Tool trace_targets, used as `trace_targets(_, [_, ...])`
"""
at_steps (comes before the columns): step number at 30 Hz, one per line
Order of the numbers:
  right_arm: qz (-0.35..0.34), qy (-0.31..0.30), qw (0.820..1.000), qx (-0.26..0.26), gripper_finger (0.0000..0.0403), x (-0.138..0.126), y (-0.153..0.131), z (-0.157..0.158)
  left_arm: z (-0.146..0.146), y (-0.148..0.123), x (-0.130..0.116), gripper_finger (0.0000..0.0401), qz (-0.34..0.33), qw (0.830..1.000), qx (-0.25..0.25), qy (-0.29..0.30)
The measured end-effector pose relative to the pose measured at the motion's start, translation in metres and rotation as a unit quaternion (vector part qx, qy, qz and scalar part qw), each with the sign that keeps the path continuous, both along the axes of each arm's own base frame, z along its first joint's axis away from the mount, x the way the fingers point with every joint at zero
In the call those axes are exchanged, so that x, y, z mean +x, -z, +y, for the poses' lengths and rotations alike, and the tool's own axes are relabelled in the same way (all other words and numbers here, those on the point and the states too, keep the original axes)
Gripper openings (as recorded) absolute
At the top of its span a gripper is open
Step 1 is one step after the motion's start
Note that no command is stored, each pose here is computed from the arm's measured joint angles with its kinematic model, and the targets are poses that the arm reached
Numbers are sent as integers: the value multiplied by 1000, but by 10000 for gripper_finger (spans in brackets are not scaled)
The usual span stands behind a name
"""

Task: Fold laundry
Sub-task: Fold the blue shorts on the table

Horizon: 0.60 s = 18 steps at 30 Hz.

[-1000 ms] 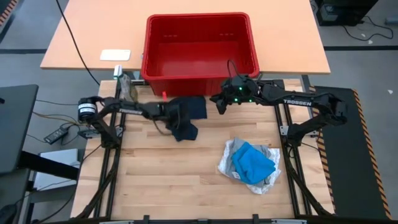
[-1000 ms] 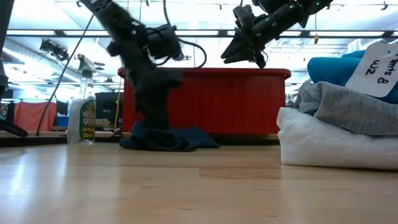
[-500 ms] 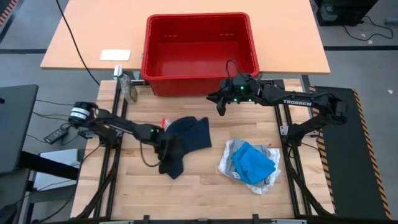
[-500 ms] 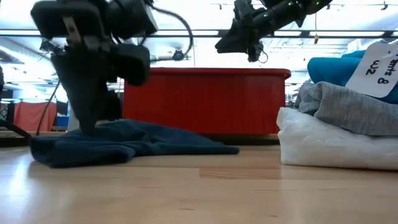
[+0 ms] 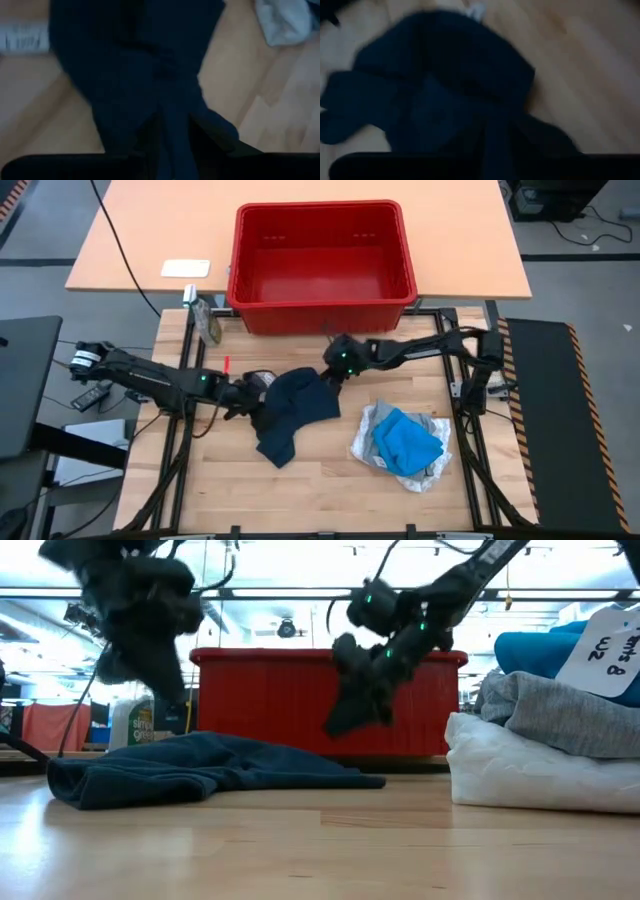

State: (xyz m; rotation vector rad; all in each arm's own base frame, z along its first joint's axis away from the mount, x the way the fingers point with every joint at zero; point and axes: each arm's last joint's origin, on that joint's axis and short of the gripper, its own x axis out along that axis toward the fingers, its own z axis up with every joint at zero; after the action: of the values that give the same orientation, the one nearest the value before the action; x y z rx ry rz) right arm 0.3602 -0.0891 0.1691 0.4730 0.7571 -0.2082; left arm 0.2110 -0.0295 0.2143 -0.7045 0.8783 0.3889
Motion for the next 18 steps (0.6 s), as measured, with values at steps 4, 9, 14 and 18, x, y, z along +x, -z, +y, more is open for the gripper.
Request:
trace_targets(4, [64, 6, 997, 31, 82, 3, 34, 7, -3, 30, -12, 103, -4, 997, -48, -53])
trace_targets(9, [155, -20, 980, 124, 71, -10, 44, 22, -8, 49, -22, 103, 14, 991, -87, -97])
trace_targets(14, [254, -61, 945, 200, 66, -39, 24, 47, -12, 50, -23, 103, 14, 993, -85, -83])
trace_targets(18, [195, -55, 963, 180, 67, -46, -13, 46, -11, 51, -24, 103, 21, 993, -73, -85])
